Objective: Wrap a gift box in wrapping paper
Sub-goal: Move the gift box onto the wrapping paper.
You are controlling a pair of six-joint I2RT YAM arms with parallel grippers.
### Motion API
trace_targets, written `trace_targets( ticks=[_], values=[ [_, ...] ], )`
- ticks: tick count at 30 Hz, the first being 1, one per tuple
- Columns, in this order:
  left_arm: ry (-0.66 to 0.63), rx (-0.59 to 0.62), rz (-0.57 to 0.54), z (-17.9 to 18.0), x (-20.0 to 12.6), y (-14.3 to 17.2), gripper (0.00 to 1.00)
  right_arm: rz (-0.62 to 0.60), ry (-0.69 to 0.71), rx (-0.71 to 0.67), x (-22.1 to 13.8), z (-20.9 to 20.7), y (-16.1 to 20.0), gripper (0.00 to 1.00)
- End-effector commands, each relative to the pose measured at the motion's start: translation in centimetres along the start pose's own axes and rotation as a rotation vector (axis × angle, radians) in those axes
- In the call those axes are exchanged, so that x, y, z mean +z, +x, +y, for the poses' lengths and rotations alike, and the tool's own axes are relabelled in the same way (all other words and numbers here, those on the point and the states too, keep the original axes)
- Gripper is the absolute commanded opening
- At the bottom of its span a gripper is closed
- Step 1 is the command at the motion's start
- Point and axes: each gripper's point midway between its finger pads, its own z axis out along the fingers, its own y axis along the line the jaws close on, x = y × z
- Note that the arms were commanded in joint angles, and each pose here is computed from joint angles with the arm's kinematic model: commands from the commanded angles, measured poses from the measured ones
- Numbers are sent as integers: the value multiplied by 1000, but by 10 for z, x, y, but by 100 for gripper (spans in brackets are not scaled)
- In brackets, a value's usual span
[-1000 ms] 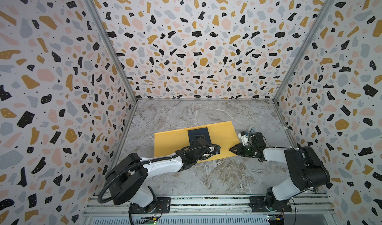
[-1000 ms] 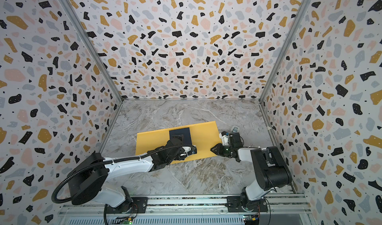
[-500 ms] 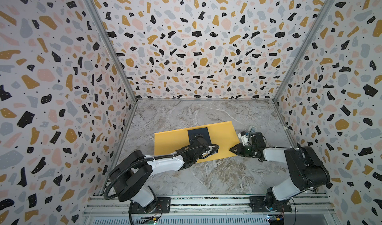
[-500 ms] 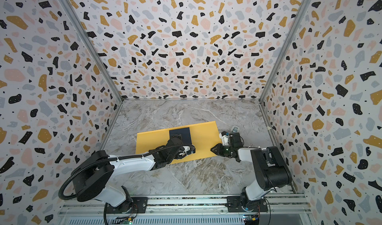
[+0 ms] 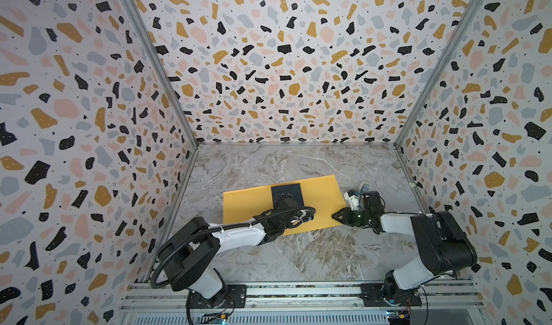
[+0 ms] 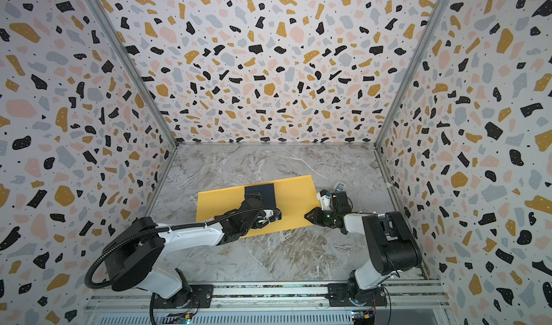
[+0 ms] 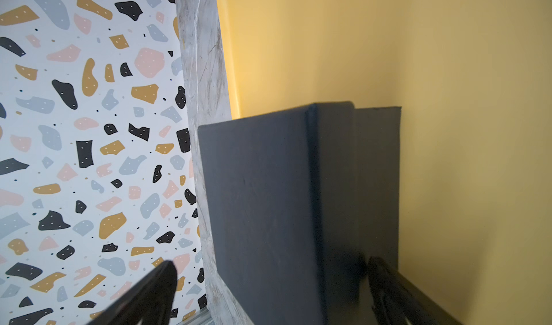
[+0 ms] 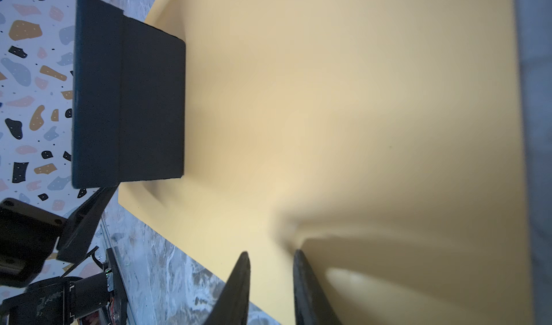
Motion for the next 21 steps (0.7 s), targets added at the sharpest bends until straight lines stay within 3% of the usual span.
trace_targets(
  ticks=[1, 8, 12, 17, 21],
  values=[
    [-12, -49, -50, 13, -6, -11, 100, 39, 12, 22, -2, -4, 13, 27],
    [17, -142, -193, 21, -25, -32, 100, 2, -33, -1, -11, 14, -1, 28],
    [16, -265, -310, 37, -46, -49, 100, -44, -65, -44, -26, 37, -16, 32],
    [-29, -558, -499, 73, -82, -67, 100, -101, 41, -103, -49, 41, -32, 42],
    [-105, -966, -531, 103, -101, -47, 100, -132, 193, -76, -68, 9, -35, 54]
  ],
)
